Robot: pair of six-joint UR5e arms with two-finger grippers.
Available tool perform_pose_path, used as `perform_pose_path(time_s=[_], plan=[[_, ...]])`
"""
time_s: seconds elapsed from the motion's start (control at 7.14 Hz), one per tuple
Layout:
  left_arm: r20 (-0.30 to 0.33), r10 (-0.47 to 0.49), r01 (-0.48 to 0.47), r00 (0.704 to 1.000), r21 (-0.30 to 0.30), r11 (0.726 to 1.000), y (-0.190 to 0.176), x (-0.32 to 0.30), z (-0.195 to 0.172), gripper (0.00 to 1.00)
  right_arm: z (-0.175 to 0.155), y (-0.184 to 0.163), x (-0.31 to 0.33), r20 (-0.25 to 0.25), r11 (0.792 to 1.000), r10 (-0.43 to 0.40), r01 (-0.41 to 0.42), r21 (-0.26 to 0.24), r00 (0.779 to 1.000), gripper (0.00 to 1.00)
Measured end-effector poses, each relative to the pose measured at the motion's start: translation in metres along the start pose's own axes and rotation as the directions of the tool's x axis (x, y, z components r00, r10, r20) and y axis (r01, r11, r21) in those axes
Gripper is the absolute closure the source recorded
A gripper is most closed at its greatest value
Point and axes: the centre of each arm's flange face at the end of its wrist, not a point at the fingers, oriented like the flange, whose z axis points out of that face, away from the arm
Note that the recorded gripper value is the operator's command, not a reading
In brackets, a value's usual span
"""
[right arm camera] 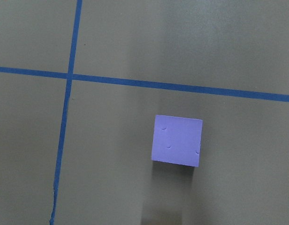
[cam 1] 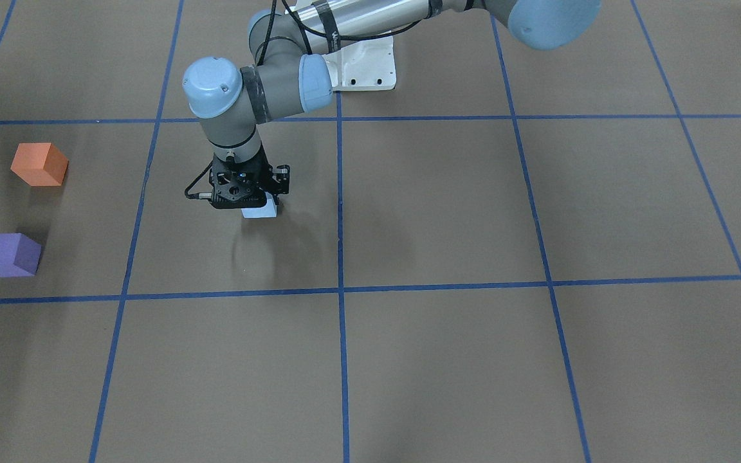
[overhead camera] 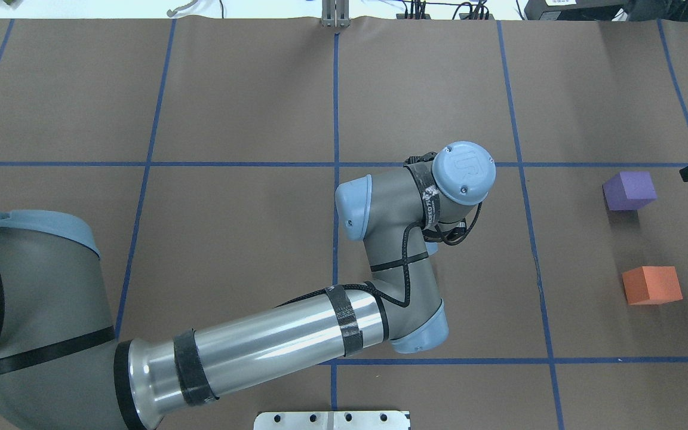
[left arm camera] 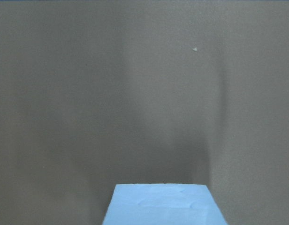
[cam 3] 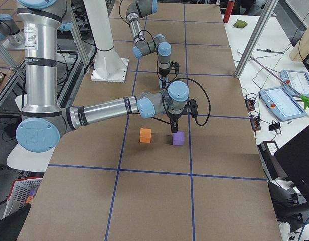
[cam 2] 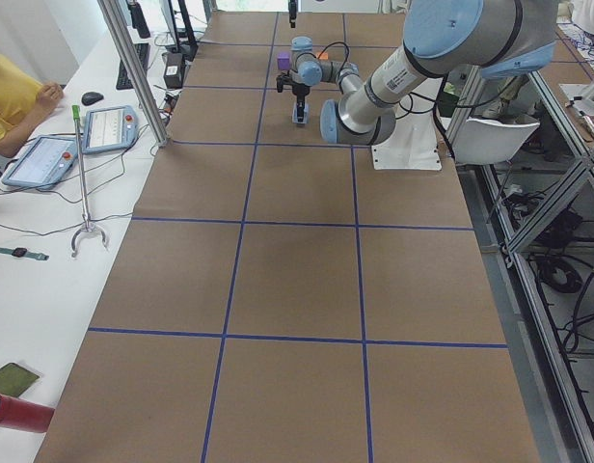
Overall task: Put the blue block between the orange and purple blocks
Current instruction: 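Carry the light blue cube with the left gripper toward the table center, then release the light blue cube at center while the right gripper approaches it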
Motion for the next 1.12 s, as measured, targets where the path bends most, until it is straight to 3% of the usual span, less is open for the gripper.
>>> perform_pose_path(time_s=[0.42, 0.7, 0.84, 1.12], plan=[[-0.013, 0.006, -0.006, 1.000, 0.003, 1.000, 0.001, 0.002, -0.007, 0.00, 0.012, -0.007, -0.023, 0.014, 0.999, -0.042, 0.043, -0.021, 0.999, 0.00], [-0.062, 0.000, 0.002, 0.998, 0.028, 1.000, -0.013, -0.009, -0.049, 0.00, 0.018, -0.015, -0.040, 0.018, 0.997, -0.073, 0.074, -0.027, 0.997, 0.00], [-0.080, -0.017, 0.019, 0.997, 0.021, 1.000, -0.026, -0.040, -0.066, 0.00, 0.022, -0.021, -0.052, 0.017, 0.998, -0.062, 0.062, -0.030, 0.998, 0.00], [-0.134, -0.053, 0.053, 0.990, -0.003, 0.999, -0.041, -0.138, -0.090, 0.00, 0.052, -0.042, -0.124, -0.008, 0.997, 0.072, -0.072, -0.040, 0.997, 0.00]])
